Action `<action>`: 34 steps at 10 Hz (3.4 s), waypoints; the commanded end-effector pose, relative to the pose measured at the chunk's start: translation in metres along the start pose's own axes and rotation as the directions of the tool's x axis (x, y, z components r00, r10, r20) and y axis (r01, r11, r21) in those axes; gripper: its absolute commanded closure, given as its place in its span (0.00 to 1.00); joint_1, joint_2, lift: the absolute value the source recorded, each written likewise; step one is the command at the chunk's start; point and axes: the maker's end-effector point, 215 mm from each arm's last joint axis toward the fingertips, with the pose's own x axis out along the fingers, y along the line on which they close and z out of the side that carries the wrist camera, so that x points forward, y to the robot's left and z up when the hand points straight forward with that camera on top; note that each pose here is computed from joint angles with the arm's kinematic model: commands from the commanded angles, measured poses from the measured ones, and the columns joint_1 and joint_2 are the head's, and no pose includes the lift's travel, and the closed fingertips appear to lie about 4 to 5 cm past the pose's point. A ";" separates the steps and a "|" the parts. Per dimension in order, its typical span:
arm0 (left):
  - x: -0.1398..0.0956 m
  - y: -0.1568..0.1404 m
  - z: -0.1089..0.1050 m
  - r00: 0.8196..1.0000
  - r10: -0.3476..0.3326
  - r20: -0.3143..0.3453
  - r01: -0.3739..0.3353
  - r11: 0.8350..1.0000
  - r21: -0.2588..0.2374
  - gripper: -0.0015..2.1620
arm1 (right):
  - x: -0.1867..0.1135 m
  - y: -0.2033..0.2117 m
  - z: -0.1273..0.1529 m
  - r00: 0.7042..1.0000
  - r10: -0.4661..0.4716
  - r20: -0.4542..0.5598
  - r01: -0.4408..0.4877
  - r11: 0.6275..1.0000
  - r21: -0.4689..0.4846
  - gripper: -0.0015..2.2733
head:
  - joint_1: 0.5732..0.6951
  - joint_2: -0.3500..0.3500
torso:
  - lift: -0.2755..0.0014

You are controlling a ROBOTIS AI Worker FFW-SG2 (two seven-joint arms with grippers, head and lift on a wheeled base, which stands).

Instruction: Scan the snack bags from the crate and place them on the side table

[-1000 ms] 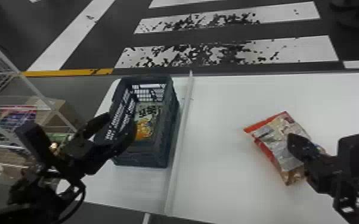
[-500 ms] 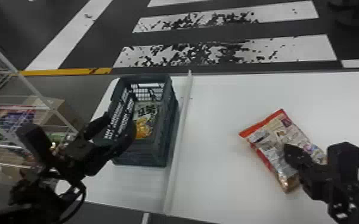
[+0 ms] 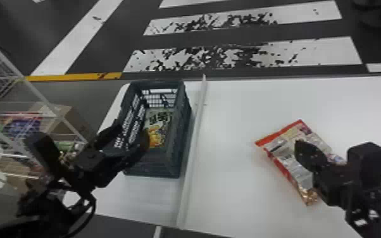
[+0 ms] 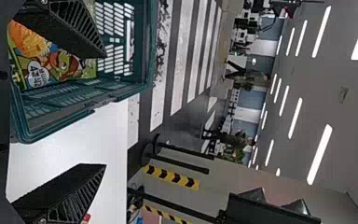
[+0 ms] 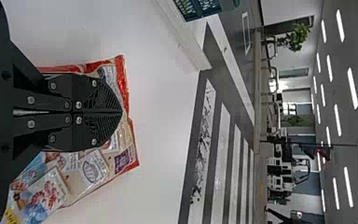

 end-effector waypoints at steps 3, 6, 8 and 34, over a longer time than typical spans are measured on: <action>0.002 -0.001 0.000 1.000 -0.005 0.003 0.005 1.000 -0.011 0.01 | 0.033 0.002 -0.014 0.998 0.011 -0.054 -0.014 0.999 -0.045 0.89 | 1.00 0.95 | 0.66; 0.002 0.000 -0.002 1.000 -0.009 0.002 0.009 1.000 -0.019 0.01 | 0.053 -0.015 -0.041 0.993 -0.005 -0.116 -0.002 0.998 -0.061 0.89 | 1.00 0.92 | 0.66; 0.003 -0.002 -0.004 1.000 -0.014 0.000 0.014 1.000 -0.025 0.01 | 0.055 -0.011 -0.044 0.994 0.004 -0.110 -0.011 0.997 -0.071 0.89 | 1.00 0.91 | 0.66; 0.001 -0.004 -0.009 0.999 -0.050 0.008 0.051 0.997 -0.059 0.01 | 0.057 0.041 -0.044 0.979 0.083 -0.187 -0.119 0.974 -0.191 0.89 | 1.00 1.00 | 0.66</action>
